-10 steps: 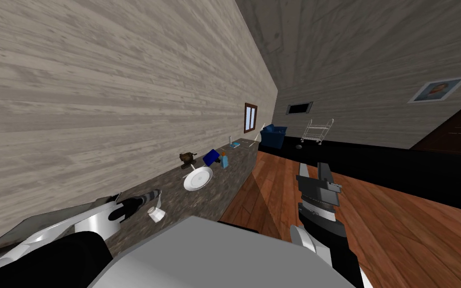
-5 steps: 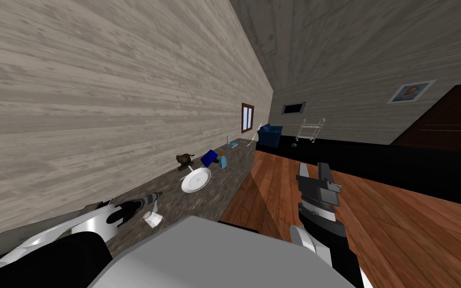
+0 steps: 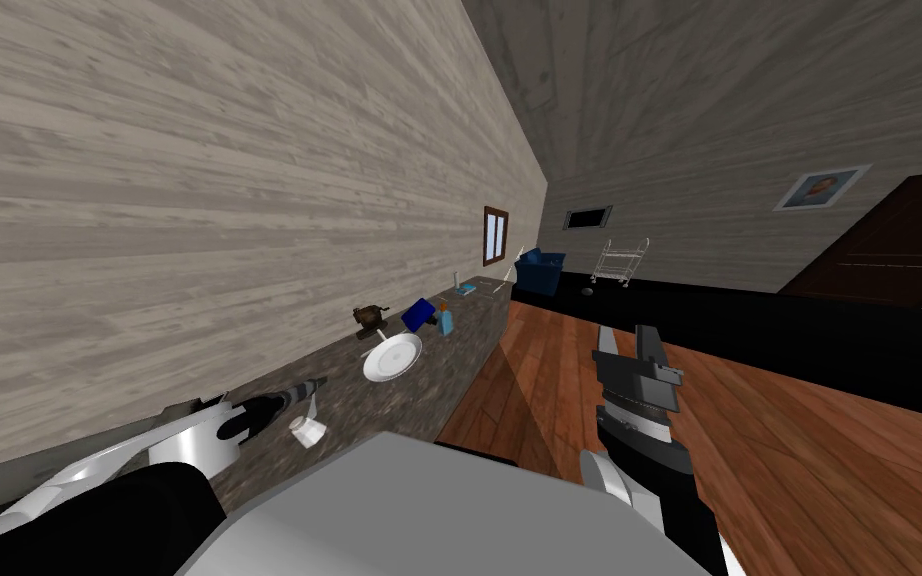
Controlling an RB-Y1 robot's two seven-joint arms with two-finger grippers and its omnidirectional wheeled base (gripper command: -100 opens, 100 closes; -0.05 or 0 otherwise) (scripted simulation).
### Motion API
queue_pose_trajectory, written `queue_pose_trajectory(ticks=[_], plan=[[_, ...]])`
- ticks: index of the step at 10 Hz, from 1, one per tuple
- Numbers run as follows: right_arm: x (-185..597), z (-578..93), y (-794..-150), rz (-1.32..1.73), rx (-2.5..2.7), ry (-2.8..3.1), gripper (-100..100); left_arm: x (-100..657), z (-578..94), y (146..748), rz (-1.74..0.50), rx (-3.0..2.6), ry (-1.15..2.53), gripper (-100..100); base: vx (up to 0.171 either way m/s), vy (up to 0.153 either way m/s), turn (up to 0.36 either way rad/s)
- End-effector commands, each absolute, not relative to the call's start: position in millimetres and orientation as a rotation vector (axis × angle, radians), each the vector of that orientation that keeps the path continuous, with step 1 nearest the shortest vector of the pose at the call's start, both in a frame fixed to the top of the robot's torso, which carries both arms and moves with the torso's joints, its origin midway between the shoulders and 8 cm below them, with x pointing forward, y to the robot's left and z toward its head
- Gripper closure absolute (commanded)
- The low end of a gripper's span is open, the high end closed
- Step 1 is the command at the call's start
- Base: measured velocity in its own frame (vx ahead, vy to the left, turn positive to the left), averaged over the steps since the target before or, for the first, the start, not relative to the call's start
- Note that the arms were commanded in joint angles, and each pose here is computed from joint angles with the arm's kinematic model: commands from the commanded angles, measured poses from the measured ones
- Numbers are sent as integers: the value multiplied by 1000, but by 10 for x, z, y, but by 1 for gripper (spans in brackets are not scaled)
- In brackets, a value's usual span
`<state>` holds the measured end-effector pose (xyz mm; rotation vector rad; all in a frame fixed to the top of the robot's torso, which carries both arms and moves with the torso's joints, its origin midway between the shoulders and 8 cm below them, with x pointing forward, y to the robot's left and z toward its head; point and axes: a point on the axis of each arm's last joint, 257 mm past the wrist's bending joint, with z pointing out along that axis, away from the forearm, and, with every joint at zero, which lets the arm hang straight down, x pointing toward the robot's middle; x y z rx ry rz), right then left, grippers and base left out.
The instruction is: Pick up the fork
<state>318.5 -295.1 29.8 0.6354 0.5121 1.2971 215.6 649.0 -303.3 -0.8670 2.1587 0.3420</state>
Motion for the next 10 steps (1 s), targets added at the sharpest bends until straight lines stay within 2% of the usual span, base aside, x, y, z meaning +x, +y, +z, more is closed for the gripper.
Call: queue_pose_trajectory(ticks=[1,5,7,9,10], plan=[[3185,298,-2951,1297,635,512,0,2156,-3033,6490,342,-867,2159,100,-2,-8,0],[3185,298,-2952,1297,635,512,0,2156,-3035,6490,342,-867,2159,100,0,0,0],[3185,298,-2952,1297,635,512,0,1959,-3208,6424,330,-918,2197,-100,8,40,-59],[3185,298,-2952,1297,635,512,0,1936,-3215,6409,328,-917,2198,-100,1,88,-62],[3185,298,-2952,1297,635,512,0,1929,-3221,6405,328,-921,2199,0,0,10,0]])
